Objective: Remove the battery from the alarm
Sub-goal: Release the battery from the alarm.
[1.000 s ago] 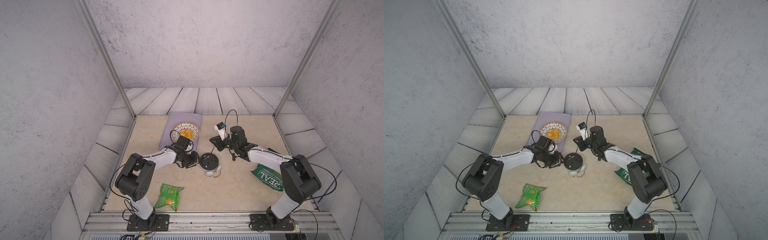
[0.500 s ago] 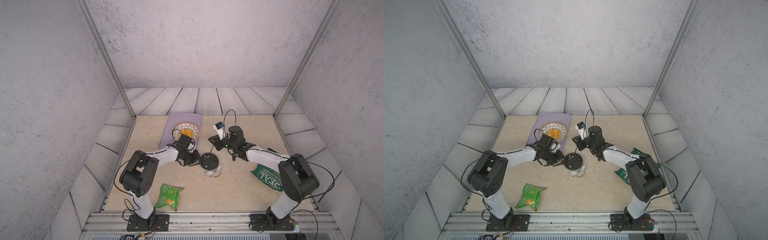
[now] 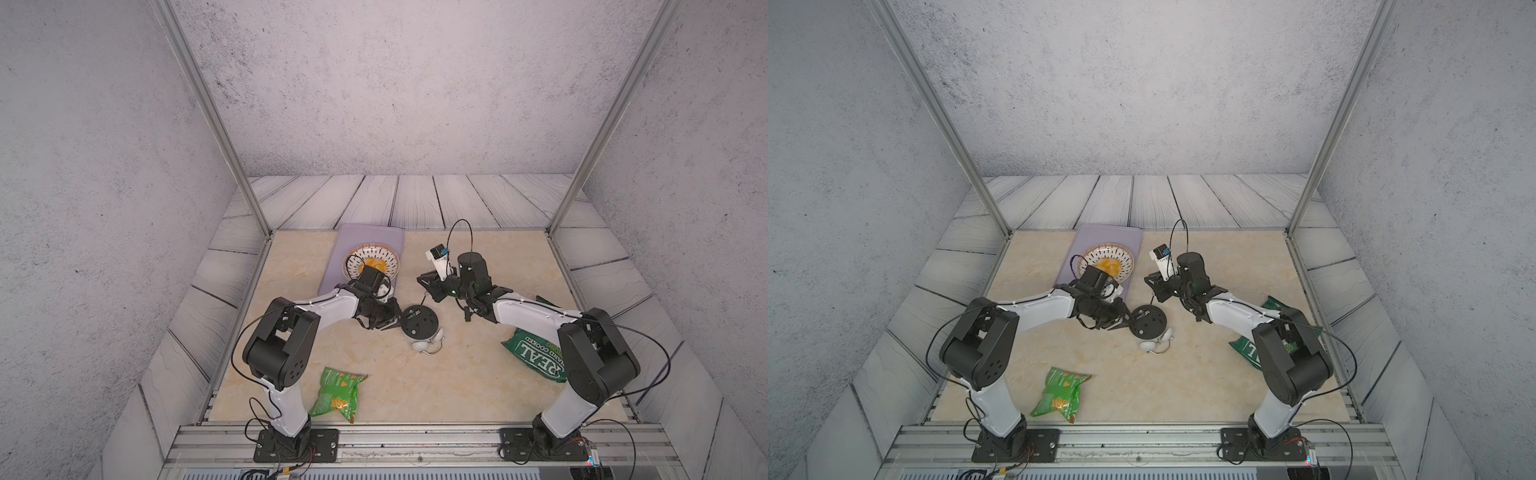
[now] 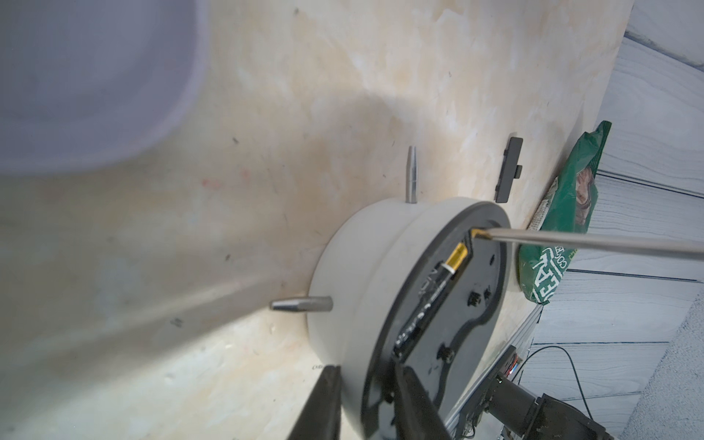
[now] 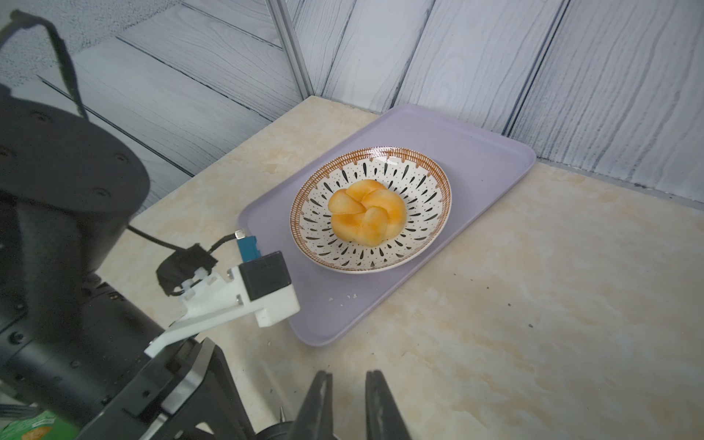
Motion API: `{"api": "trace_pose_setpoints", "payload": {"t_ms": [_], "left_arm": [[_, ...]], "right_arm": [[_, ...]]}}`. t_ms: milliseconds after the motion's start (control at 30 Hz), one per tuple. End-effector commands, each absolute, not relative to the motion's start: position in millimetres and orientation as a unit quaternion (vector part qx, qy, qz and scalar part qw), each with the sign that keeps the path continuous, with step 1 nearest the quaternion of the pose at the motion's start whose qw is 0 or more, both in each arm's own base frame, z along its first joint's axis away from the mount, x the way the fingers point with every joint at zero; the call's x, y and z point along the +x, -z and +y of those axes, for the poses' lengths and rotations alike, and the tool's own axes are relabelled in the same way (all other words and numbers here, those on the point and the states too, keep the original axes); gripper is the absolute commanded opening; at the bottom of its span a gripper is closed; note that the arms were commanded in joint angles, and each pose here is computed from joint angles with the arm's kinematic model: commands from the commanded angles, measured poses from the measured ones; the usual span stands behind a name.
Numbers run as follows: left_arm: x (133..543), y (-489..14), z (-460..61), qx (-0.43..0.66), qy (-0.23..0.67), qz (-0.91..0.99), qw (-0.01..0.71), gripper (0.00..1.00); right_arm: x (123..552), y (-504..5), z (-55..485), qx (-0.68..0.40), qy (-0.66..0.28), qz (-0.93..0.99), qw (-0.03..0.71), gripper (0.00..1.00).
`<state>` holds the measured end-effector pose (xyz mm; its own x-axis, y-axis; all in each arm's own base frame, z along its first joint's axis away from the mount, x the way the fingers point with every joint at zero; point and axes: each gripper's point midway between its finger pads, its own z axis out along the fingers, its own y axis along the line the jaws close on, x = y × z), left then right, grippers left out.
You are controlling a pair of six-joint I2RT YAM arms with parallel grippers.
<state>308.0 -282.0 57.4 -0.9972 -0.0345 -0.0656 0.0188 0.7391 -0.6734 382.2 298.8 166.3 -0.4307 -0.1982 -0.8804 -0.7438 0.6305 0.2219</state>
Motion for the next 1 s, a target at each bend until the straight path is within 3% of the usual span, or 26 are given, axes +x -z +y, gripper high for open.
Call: {"api": "trace_pose_setpoints", "payload": {"t_ms": [0, 400, 800, 967], "left_arm": [[309, -44, -276, -0.003, 0.335, 0.942, 0.033, 0.25], [308, -42, -275, -0.005, 0.333, 0.942, 0.031, 0.24], [306, -33, -271, 0.004, 0.322, 0.946, 0.037, 0.20], [307, -32, -272, 0.004, 0.326, 0.944, 0.038, 0.19]], "right_arm": [[366, -167, 297, -0.313, -0.311, 0.788, 0.429, 0.00], [365, -146, 294, -0.304, -0.304, 0.800, 0.418, 0.00], [376, -192, 280, -0.100, -0.598, 0.680, 0.413, 0.00], [377, -178, 282, -0.073, -0.616, 0.672, 0.404, 0.00]]}}
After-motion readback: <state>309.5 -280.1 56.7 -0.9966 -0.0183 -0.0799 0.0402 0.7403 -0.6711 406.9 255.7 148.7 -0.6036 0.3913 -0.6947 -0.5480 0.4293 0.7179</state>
